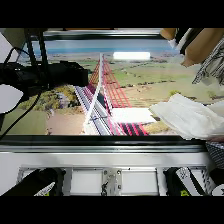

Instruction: Fold the clothes and pants, and hang the long-sleeved shirts on hangers.

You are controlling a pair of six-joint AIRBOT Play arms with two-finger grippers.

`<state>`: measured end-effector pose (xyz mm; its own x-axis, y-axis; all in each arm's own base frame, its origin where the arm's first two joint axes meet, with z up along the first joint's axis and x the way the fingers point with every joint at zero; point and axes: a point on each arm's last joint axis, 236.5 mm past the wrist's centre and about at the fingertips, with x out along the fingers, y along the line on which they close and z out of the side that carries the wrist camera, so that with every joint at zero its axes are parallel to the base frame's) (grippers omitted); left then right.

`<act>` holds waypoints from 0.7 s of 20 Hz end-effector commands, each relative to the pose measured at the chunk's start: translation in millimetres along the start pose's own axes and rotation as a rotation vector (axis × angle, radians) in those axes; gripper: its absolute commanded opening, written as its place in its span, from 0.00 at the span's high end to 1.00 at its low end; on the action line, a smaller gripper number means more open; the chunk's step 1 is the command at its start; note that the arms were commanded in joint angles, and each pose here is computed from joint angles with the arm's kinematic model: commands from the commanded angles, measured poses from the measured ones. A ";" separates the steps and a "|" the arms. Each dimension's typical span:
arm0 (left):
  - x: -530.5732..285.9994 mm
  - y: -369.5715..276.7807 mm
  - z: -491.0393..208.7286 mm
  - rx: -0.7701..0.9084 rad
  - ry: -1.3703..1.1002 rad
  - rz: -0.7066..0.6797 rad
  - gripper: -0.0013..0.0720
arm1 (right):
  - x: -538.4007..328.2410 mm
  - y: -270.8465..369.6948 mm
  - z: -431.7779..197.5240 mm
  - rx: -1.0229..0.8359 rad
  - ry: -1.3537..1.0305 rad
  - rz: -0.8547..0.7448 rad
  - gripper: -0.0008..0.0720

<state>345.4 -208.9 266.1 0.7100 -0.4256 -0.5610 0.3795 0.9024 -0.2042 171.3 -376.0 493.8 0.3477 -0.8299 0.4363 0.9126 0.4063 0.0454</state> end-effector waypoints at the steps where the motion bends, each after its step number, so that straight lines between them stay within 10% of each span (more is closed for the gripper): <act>1: 1.8 -0.2 -0.4 -0.001 0.003 0.000 0.96 | 0.6 -2.2 -15.5 0.004 0.029 -0.004 0.97; 8: 1.8 -0.1 -0.5 -0.001 0.003 0.001 0.96 | -0.6 15.6 -24.8 0.012 0.047 0.072 0.94; 11: 1.8 -0.2 -0.6 -0.001 0.004 0.000 0.96 | -2.4 30.4 -23.9 0.014 0.046 0.135 0.35; 14: 1.6 -0.2 -0.5 -0.001 0.003 0.000 0.96 | -8.2 33.0 -10.9 0.087 0.029 0.145 0.34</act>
<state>346.2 -209.7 264.4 0.7077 -0.4249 -0.5645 0.3772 0.9028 -0.2067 197.4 -370.7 475.5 0.4562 -0.7928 0.4042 0.8619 0.5066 0.0209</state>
